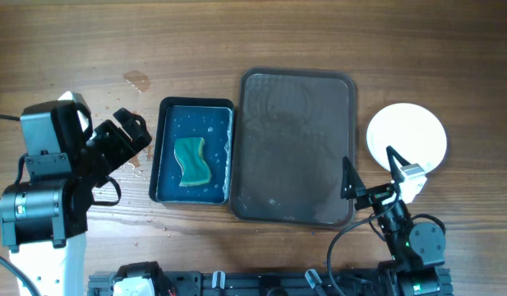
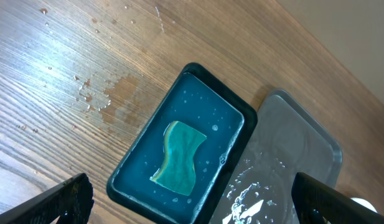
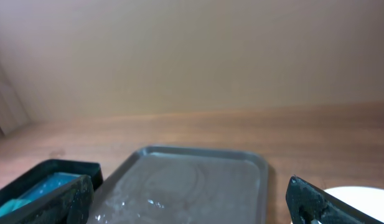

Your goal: Clean dirty plates on tray and stack at the side

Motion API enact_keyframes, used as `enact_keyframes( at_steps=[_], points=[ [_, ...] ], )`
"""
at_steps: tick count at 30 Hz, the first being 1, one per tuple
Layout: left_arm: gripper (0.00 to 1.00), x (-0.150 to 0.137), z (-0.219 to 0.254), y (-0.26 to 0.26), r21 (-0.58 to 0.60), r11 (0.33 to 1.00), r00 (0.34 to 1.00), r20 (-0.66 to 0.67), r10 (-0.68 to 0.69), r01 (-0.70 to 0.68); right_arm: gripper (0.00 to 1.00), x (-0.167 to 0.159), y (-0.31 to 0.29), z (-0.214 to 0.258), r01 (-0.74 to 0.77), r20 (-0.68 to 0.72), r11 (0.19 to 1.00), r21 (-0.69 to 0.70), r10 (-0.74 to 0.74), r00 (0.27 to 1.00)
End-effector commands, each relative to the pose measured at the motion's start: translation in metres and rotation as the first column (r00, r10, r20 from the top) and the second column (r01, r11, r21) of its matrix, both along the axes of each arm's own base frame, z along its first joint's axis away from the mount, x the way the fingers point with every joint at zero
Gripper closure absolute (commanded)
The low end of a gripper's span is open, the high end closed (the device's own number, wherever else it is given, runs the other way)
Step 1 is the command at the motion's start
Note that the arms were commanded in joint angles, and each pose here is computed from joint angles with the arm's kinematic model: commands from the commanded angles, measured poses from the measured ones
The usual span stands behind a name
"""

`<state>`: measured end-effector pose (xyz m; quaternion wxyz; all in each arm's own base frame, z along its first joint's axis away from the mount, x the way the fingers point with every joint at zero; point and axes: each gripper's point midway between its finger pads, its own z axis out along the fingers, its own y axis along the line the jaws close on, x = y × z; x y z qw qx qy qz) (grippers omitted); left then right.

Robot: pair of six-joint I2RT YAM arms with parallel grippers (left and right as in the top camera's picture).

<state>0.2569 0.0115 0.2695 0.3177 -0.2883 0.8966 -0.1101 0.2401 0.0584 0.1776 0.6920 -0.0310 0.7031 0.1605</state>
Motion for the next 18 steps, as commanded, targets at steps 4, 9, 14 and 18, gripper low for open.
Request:
enact_keyframes(
  at_steps=[4,9,14,18],
  points=[
    [0.00,0.001,0.005,0.002,0.009,1.000,1.000,0.014,0.001,-0.001,0.01,0.001,-0.003,-0.004,0.019,-0.016,1.000,-0.002,-0.019,1.000],
    [0.00,0.001,0.005,0.002,0.009,1.000,1.000,0.015,0.001,-0.001,0.00,0.001,-0.003,-0.004,0.019,-0.017,1.000,-0.002,-0.019,1.000],
    [0.00,-0.009,0.017,-0.002,0.030,0.999,0.997,0.072,-0.020,0.018,0.00,0.001,-0.003,-0.004,0.019,-0.016,1.000,-0.002,-0.019,1.000],
    [0.00,-0.008,0.043,-0.008,0.098,0.995,0.910,0.409,-0.073,0.036,0.00,0.001,-0.003,-0.004,0.019,-0.017,1.000,-0.002,-0.019,1.000]
  ],
)
